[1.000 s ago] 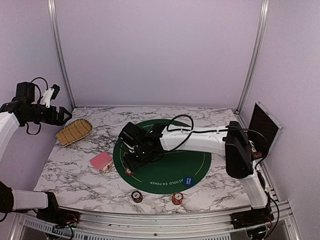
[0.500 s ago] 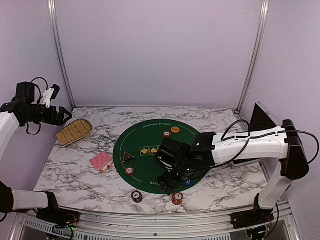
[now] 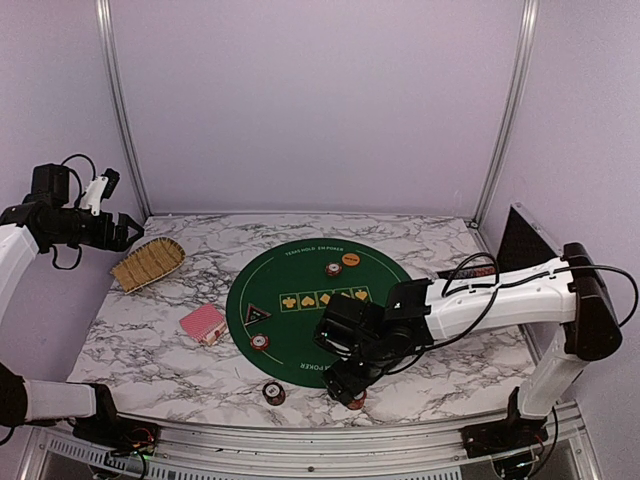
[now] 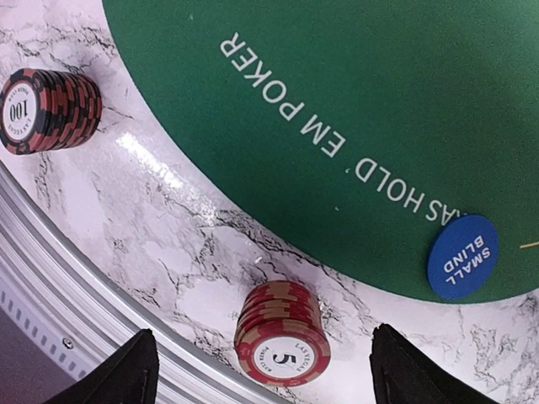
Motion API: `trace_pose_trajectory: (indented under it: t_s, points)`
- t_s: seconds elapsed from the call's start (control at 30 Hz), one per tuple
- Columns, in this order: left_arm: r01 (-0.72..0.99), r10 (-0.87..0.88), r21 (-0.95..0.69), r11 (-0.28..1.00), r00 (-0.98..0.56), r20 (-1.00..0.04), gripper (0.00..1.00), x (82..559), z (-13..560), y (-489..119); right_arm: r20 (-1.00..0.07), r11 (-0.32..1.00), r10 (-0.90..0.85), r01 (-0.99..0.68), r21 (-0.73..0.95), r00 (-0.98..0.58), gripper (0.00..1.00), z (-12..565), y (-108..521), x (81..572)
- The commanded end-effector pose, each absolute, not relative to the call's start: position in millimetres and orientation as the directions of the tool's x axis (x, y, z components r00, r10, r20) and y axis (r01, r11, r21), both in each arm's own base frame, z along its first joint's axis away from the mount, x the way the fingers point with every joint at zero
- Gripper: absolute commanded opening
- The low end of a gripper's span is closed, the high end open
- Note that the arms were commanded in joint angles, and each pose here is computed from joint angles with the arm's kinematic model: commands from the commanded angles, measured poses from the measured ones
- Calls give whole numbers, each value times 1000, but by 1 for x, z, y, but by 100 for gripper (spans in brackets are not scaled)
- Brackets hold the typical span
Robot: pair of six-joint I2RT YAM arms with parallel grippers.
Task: Distribute texas hold em gaming equipment
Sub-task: Pick up the pile of poker chips from the pile of poker chips.
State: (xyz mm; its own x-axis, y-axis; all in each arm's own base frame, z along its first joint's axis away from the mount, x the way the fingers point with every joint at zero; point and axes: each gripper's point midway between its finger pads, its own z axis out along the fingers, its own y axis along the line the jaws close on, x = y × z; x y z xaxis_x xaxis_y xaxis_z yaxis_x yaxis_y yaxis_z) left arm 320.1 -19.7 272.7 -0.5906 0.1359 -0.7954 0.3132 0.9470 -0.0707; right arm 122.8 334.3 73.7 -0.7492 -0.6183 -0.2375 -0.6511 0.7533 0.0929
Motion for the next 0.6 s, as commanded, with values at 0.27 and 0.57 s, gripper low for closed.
trace_pose_trajectory:
  t_s: [0.27,0.57]
  points:
    - [334,140,-84,939,-594,-792,99,313,276,-24,-212,757,-626,-650,64,-750,80,53,333,121]
    - [334,140,-86,939,-596,-791,99,314,276,-24,-203,760,-628,-648,46,-751,72,44,331,122]
